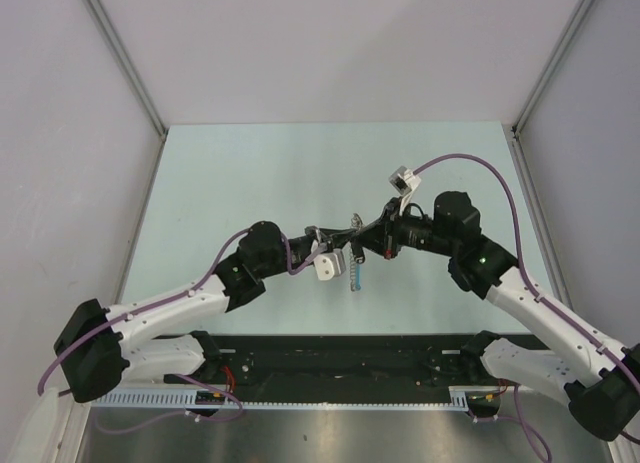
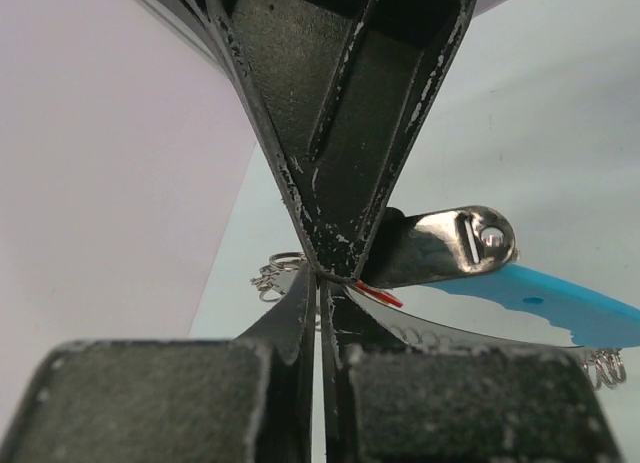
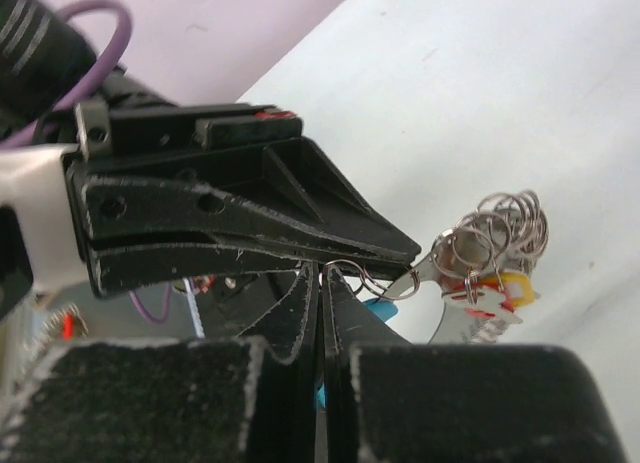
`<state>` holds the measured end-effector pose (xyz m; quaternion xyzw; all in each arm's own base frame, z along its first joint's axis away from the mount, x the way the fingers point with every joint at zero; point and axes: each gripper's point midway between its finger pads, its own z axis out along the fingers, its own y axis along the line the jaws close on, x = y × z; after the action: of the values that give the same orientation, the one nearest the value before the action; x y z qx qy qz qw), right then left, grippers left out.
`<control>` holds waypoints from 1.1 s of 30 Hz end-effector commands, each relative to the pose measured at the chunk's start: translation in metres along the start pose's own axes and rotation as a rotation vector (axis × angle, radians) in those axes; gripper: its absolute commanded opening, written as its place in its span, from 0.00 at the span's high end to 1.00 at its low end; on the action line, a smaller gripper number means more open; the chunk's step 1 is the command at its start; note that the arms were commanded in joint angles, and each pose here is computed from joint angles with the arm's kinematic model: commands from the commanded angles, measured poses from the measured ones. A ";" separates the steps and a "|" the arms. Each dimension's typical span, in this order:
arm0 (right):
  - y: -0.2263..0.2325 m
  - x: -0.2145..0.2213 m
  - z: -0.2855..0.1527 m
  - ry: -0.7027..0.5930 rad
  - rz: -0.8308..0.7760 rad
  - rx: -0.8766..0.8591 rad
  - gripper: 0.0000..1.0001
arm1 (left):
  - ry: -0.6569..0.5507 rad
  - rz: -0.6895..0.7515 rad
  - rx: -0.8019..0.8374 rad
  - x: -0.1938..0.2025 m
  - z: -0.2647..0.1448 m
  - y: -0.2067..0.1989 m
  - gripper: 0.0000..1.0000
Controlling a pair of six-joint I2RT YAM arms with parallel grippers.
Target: Remove the keys from the keyring
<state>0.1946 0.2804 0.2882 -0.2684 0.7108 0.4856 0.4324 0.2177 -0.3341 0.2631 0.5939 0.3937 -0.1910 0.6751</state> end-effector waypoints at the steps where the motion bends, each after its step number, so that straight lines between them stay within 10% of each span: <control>1: 0.007 -0.019 -0.001 -0.055 0.187 0.076 1.00 | -0.023 0.005 -0.089 -0.017 0.004 0.027 1.00; 8: 0.017 -0.027 0.004 -0.117 0.362 0.115 0.99 | -0.032 -0.023 -0.108 -0.019 0.005 0.030 1.00; 21: 0.028 -0.034 -0.034 -0.202 0.415 0.187 0.56 | -0.082 -0.034 -0.146 -0.032 -0.002 0.037 1.00; 33: 0.010 -0.040 -0.046 -0.148 -0.398 0.195 0.55 | -0.203 -0.016 0.008 -0.062 -0.011 0.011 1.00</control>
<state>0.1831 0.2455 0.3174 -0.1845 0.7231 0.4223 0.5145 0.2051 -0.3325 0.2824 0.5750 0.3844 -0.2233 0.6868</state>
